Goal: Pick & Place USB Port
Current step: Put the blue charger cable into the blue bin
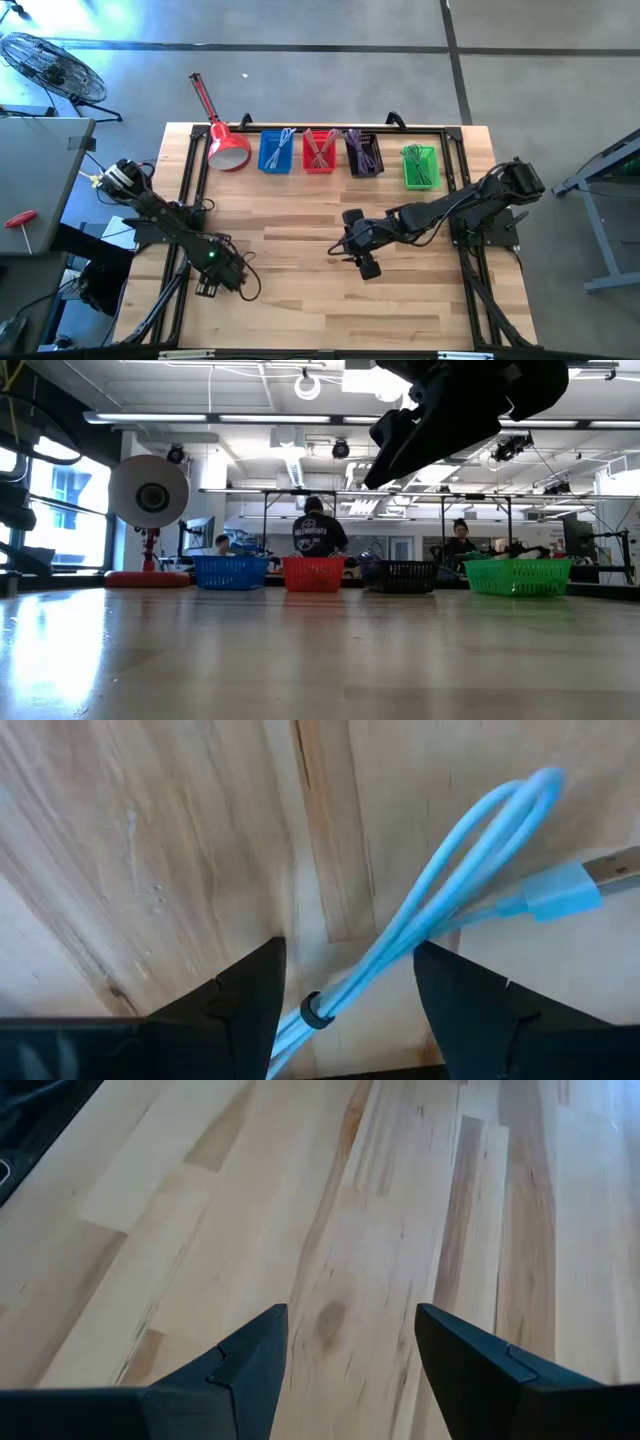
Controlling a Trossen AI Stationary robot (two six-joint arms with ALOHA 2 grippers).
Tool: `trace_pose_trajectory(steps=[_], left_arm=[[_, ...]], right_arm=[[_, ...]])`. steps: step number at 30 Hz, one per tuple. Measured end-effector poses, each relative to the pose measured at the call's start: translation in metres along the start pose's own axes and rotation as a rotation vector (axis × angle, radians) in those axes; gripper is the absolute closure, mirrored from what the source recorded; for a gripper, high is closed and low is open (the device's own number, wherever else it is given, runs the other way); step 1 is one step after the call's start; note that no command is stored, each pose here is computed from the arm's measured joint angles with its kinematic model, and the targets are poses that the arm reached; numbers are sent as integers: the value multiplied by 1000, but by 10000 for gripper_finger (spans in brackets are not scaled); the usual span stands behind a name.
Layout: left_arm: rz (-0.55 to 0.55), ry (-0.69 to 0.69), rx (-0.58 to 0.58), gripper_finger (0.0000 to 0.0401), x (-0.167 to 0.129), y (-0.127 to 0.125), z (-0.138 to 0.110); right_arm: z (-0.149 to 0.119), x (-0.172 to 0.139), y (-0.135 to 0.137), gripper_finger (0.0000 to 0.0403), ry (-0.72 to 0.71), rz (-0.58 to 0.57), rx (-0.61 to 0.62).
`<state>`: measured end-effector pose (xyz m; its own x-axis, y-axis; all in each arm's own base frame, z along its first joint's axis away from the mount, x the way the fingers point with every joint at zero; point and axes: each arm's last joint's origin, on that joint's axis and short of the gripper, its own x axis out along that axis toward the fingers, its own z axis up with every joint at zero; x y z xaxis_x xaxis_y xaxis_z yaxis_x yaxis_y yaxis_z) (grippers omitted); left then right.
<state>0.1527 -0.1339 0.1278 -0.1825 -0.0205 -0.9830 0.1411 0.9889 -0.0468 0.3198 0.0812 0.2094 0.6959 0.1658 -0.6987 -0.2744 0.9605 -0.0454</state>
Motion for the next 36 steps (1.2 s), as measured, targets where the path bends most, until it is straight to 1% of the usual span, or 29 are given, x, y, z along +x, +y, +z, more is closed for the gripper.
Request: trace_pose_trajectory(steps=[3, 6, 8, 10, 12, 13, 17, 21, 25, 26, 27, 28, 30, 33, 36], left_arm=[[15, 3, -8, 188, 3, 2, -2], [36, -25, -54, 212, 3, 2, -1], [42, -48, -83, 249, 2, 1, 1], [43, -65, -84, 302, 2, 0, 3], [37, -73, -84, 365, 1, 0, 4], [35, -75, -93, 381, 1, 0, 4], [39, -81, -174, 387, 2, 0, 4], [74, -102, -241, 395, -2, -1, 7], [209, -253, -241, 397, -17, -3, 18], [261, -310, -231, 397, -21, -3, 22], [336, -369, -223, 398, -26, -2, 25], [372, -425, -217, 398, -32, -3, 30], [485, -564, -230, 398, -46, -4, 37], [629, -698, -283, 399, -65, 1, 47], [745, -856, -418, 399, -87, 13, 59]], right_arm=[[1, 0, 0, 191, -9, 0, 0], [2, 0, 0, 191, -16, 0, -3], [2, 0, 0, 191, -16, -1, -5], [2, 0, 0, 191, -21, -1, -5], [3, 0, 0, 191, -27, -1, -7], [3, 0, 0, 191, -32, -1, -7], [6, 0, 2, 191, -64, 2, -21], [10, -1, 12, 191, -102, 21, -76], [16, -2, 26, 191, -163, 45, -146], [17, -3, 30, 191, -178, 52, -167], [18, -4, 34, 191, -189, 59, -189], [19, -6, 37, 191, -201, 65, -211], [22, -9, 44, 191, -236, 74, -255], [27, -17, 53, 191, -282, 82, -307], [29, -25, 62, 191, -314, 97, -331]])
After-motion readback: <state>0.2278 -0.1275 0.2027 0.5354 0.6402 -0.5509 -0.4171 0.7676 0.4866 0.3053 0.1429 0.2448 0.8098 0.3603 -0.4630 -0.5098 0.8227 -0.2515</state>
